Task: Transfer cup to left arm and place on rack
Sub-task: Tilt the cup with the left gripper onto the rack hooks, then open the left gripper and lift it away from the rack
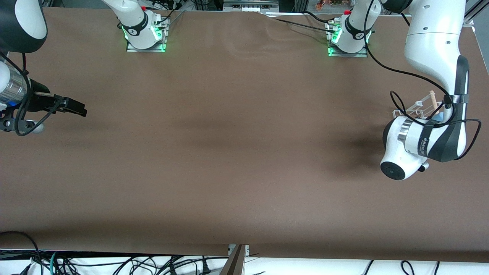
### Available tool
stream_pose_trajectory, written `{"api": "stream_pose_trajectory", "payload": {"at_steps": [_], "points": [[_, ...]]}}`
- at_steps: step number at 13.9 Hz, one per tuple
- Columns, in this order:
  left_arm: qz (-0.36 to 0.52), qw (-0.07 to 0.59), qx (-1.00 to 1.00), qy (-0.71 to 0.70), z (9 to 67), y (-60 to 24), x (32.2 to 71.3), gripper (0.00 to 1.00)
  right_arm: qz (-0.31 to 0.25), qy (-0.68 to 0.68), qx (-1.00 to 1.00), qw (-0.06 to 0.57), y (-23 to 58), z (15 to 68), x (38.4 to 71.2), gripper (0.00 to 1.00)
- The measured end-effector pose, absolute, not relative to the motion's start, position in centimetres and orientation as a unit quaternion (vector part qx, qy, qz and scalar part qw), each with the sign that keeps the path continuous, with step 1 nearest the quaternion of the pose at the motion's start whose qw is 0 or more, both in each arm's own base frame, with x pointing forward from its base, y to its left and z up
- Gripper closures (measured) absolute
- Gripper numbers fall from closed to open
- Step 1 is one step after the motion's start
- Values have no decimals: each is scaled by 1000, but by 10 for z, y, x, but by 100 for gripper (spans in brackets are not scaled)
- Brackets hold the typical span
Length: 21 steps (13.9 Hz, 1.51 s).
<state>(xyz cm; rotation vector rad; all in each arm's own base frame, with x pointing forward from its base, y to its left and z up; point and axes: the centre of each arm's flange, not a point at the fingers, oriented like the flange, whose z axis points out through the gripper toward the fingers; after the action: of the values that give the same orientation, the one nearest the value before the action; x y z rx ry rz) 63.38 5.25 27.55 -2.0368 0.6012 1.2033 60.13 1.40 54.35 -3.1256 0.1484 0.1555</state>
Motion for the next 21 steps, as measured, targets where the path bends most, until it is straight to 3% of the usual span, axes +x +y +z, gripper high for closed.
{"api": "stream_pose_trajectory", "payload": {"at_steps": [5, 8, 14, 21], "points": [[459, 357, -786, 210, 262, 51, 633, 23, 21, 64, -998, 9, -5, 536, 594, 0], [459, 360, -785, 210, 262, 51, 634, 1, 10, 64, -998, 10, -4, 528, 580, 0], [444, 360, -795, 204, 281, 48, 641, 0, 7, 64, -998, 11, -4, 528, 576, 0], [259, 151, -938, 172, 498, -10, 617, 0, 8, 64, -998, 11, -3, 529, 575, 0]]}}
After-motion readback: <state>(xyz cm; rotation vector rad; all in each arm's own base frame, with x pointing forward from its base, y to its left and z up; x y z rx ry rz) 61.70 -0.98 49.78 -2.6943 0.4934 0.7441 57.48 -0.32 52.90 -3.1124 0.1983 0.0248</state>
